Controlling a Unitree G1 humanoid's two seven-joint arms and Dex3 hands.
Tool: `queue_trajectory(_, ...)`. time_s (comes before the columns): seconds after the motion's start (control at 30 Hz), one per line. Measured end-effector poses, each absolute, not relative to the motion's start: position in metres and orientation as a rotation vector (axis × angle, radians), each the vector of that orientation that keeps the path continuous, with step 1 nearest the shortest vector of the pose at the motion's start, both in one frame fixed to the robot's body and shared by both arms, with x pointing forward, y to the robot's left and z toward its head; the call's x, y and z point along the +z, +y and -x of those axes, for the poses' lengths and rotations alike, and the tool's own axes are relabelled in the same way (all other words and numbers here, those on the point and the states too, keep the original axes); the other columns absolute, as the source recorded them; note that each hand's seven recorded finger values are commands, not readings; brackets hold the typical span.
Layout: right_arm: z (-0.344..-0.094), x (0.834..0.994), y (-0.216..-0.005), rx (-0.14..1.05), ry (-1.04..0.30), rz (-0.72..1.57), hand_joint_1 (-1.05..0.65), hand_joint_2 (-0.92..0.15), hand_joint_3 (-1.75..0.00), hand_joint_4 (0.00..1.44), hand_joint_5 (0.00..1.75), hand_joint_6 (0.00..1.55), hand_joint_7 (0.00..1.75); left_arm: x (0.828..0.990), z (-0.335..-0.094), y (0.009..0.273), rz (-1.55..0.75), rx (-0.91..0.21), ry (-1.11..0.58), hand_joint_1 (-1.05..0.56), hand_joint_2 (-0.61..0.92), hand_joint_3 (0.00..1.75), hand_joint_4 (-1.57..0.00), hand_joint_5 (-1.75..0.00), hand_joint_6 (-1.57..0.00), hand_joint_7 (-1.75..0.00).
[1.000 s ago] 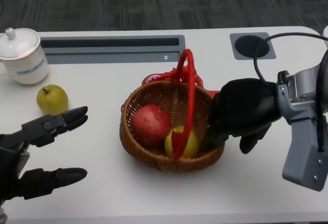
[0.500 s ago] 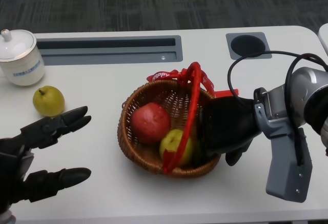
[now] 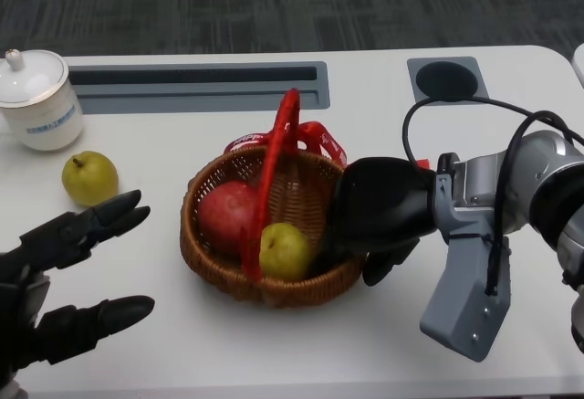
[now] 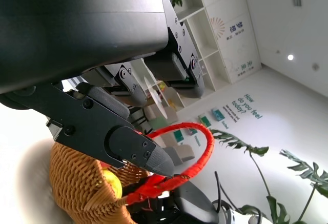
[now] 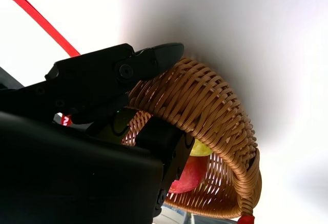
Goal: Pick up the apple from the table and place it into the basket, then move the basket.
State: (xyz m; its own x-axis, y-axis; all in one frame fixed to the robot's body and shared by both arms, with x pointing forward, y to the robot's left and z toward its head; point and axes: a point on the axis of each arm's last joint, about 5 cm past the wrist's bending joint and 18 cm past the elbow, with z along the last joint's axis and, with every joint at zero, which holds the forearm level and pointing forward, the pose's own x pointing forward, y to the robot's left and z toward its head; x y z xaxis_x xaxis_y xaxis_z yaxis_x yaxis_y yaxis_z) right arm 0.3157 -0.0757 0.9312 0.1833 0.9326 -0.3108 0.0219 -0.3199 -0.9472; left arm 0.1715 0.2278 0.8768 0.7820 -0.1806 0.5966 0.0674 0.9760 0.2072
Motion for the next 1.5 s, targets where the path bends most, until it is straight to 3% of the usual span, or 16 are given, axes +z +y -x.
queue_trajectory(0.5,-0.318,0.923,-0.083,1.073,-0.649,1.512,-0.25,-0.92,-0.15,1.01,0.0,0.85,0.0,0.879,-0.157,0.227,-0.189,-0.12,-0.68,-0.41,0.77,0.0,-0.82,-0.01,-0.75,-0.01)
queue_trajectory(0.93,-0.338,0.929,-0.111,0.662,-0.141,1.576,-0.26,-0.92,-0.22,0.94,0.0,0.83,0.01,0.885,-0.115,0.228,-0.239,-0.112,-0.678,-0.46,0.75,0.0,-0.87,-0.02,-0.79,-0.01)
queue_trajectory(1.27,-0.341,0.927,-0.13,0.482,0.035,1.499,-0.25,-0.92,-0.18,0.91,0.0,0.84,0.01,0.887,-0.081,0.229,-0.262,-0.101,-0.62,-0.45,0.76,0.0,-0.9,-0.02,-0.81,-0.01)
queue_trajectory(1.37,-0.341,0.926,-0.131,0.448,0.068,1.461,-0.32,-0.91,-0.12,0.89,0.0,0.79,0.0,0.887,-0.072,0.229,-0.264,-0.098,-0.598,-0.44,0.76,0.0,-0.91,-0.01,-0.81,-0.01)
queue_trajectory(1.5,-0.342,0.927,-0.13,0.437,0.11,1.404,-0.6,-0.84,-0.01,0.73,0.0,0.63,0.0,0.886,-0.066,0.228,-0.26,-0.098,-0.578,-0.43,0.76,0.0,-0.91,-0.01,-0.82,-0.01)
